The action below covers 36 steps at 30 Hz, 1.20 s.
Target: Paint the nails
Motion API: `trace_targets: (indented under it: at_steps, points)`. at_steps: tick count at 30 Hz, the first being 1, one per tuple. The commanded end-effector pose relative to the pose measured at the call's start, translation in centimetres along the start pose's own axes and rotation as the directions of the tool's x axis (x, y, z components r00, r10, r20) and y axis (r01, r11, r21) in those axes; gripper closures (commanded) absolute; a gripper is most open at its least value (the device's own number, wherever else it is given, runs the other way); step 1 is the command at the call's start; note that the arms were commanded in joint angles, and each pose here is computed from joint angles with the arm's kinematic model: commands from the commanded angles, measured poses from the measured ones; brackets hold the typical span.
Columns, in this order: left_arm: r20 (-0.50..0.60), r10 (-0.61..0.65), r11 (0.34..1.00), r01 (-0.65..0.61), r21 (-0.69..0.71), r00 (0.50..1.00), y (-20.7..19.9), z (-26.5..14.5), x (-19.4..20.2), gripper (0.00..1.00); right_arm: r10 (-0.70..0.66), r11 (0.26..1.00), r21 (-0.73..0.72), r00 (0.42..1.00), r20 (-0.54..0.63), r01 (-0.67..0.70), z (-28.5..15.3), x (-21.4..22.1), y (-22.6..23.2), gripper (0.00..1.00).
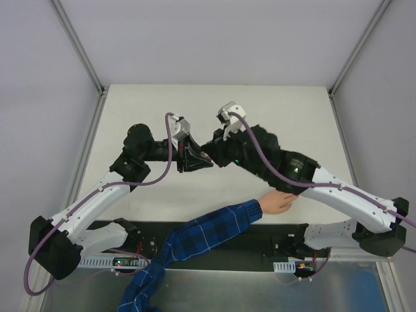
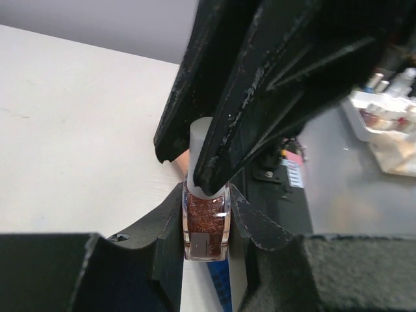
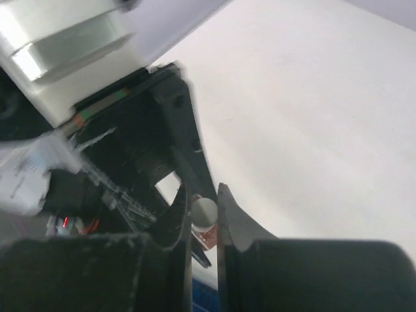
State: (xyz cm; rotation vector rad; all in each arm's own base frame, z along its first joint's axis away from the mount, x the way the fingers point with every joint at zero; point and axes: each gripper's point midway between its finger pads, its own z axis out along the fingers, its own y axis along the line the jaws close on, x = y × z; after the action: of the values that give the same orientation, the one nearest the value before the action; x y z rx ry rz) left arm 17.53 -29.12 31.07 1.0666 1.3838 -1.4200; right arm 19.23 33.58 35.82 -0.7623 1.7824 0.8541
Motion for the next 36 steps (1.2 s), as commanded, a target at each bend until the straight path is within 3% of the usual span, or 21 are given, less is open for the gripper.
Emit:
trace_targets:
  at_steps: [1, 5, 7, 8, 15, 17, 18, 20, 21, 24, 27, 36]
  points:
    - [0.079, 0.197, 0.947, -0.169, -0.273, 0.977, 2.4, -1.6, -3.3, 1.0, 0.026, 0.784, 0.606, 0.982, 0.186, -0.135, -1.9, 0.4, -4.4, 1.0]
    - [0.075, 0.214, 0.945, -0.187, -0.267, 0.974, 2.1, -1.7, -3.3, 1.0, 0.054, 0.792, 0.595, 0.986, 0.157, -0.138, -0.2, -0.2, -2.7, 0.96]
    - [0.075, 0.217, 0.947, -0.192, -0.256, 0.973, 1.9, -1.7, -3.3, 1.0, 0.006, 0.827, 0.558, 0.993, 0.121, -0.073, 0.0, -1.1, -2.0, 0.86]
    - [0.072, 0.219, 0.949, -0.195, -0.248, 0.973, 1.8, -1.6, -3.2, 1.0, -0.003, 0.836, 0.545, 0.993, 0.115, -0.061, -0.1, -1.4, -1.9, 0.75]
    - [0.053, 0.199, 0.973, -0.191, -0.132, 0.979, 0.4, -0.9, -2.8, 1.0, -0.12, 0.965, 0.233, 0.993, -0.002, 0.117, -1.8, -1.6, -0.4, 0.49]
    - [0.052, 0.198, 0.979, -0.195, -0.055, 0.979, -0.8, -0.6, -2.7, 1.0, -0.161, 0.973, 0.162, 0.987, -0.019, 0.162, -2.2, -1.3, -0.7, 0.38]
    - [0.053, 0.191, 0.981, -0.189, -0.039, 0.98, -0.9, -0.5, -2.6, 1.0, -0.174, 0.983, 0.05, 0.984, -0.025, 0.175, -2.6, -0.8, 0.6, 0.36]
    - [0.05, 0.172, 0.984, -0.174, 0.025, 0.984, -1.9, -0.4, -2.3, 1.0, -0.2, 0.98, -0.02, 0.98, -0.024, 0.199, -3.0, -0.8, 0.4, 0.33]
    - [0.05, 0.161, 0.985, -0.164, 0.058, 0.986, -2.2, -0.3, -2.4, 1.0, -0.2, 0.971, -0.139, 0.98, -0.021, 0.195, -3.4, -0.5, 2.0, 0.32]
    - [0.032, 0.133, 0.974, -0.137, 0.18, 0.991, -3.8, -0.2, -2.1, 1.0, -0.189, 0.943, -0.281, 0.982, -0.011, 0.178, -3.9, -0.7, 3.0, 0.33]
    - [0.018, 0.118, 0.964, -0.118, 0.239, 0.993, -4.6, -0.2, -1.9, 1.0, -0.184, 0.906, -0.387, 0.983, 0.002, 0.171, -3.9, -1.1, 3.8, 0.42]
    - [0.016, 0.116, 0.959, -0.116, 0.258, 0.993, -4.9, -0.2, -1.8, 1.0, -0.167, 0.85, -0.51, 0.986, -0.017, 0.136, -3.0, -0.8, 4.7, 0.6]
